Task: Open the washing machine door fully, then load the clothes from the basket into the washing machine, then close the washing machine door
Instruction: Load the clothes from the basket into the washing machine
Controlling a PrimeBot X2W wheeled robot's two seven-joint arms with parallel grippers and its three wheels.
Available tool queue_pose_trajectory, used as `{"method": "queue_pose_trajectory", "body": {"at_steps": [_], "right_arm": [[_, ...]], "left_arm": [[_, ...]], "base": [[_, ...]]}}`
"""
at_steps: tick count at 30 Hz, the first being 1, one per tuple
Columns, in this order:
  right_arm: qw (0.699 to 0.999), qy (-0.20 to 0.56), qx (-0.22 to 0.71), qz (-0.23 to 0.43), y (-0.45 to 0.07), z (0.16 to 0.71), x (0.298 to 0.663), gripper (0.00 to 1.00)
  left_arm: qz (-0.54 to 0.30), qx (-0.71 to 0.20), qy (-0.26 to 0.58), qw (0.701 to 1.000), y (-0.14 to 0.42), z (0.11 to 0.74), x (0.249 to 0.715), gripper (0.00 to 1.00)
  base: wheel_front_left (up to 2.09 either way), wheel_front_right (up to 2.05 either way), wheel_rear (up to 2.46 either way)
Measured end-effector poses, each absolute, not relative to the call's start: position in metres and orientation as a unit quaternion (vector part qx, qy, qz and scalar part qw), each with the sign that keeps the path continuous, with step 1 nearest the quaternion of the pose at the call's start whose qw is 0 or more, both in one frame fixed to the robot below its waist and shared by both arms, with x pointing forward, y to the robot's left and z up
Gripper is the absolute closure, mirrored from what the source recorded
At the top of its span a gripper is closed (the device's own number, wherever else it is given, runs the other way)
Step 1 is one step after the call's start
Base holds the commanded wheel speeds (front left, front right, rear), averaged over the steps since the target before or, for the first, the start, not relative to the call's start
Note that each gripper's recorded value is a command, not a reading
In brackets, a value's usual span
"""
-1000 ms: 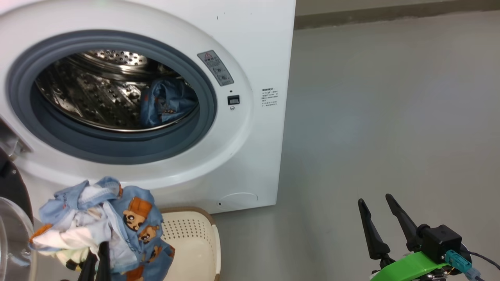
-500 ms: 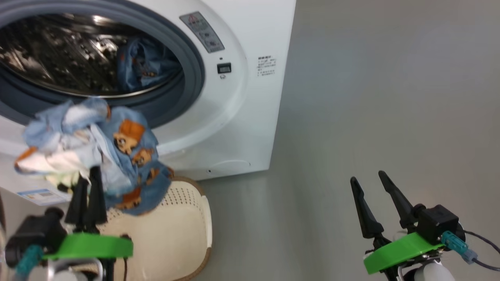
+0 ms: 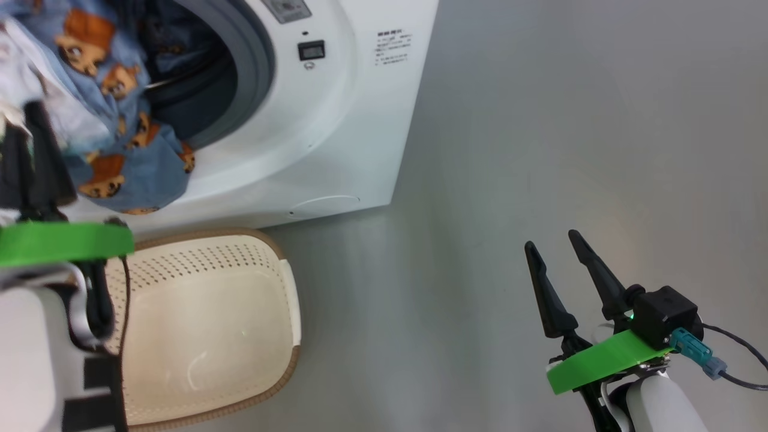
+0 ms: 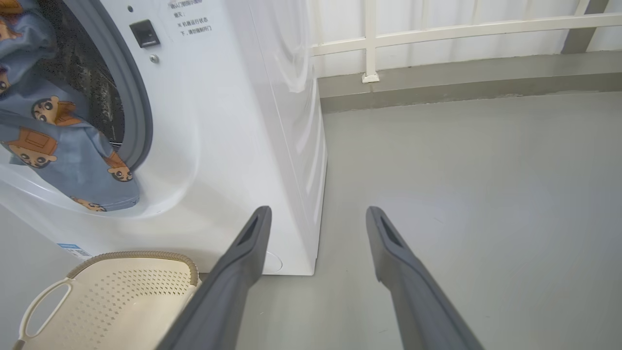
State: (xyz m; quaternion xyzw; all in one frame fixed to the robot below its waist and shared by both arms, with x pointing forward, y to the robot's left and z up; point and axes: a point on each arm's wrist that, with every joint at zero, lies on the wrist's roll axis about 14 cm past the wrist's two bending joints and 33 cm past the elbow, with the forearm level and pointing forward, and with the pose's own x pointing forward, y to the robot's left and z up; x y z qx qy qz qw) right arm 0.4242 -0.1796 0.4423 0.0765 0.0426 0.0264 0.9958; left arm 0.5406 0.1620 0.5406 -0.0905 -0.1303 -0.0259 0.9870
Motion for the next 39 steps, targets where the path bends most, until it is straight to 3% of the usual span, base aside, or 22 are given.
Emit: {"method": "queue_pose_trajectory", "body": {"at_steps": [10,21,29,39], "right_arm": [[0.995,0.066,0.078,0.010,-0.191,0.422,0.432,0.00],[0.991,0.102,0.083,0.009,-0.190,0.388,0.443,0.00],[0.988,0.126,0.090,0.010,-0.187,0.366,0.447,0.00],[0.984,0.149,0.098,0.005,-0.189,0.346,0.446,0.00]], "left_arm": [[-0.042,-0.092,-0.129,0.986,0.150,0.532,0.598,1.00],[-0.066,-0.064,0.003,0.996,0.138,0.453,0.663,1.00],[-0.094,-0.054,0.136,0.985,0.116,0.407,0.695,1.00],[-0.103,-0.050,0.167,0.979,0.109,0.386,0.718,1.00]], "base": [[0.00,0.00,0.00],[0.00,0.00,0.00],[0.00,0.00,0.00],[0.00,0.00,0.00]]}}
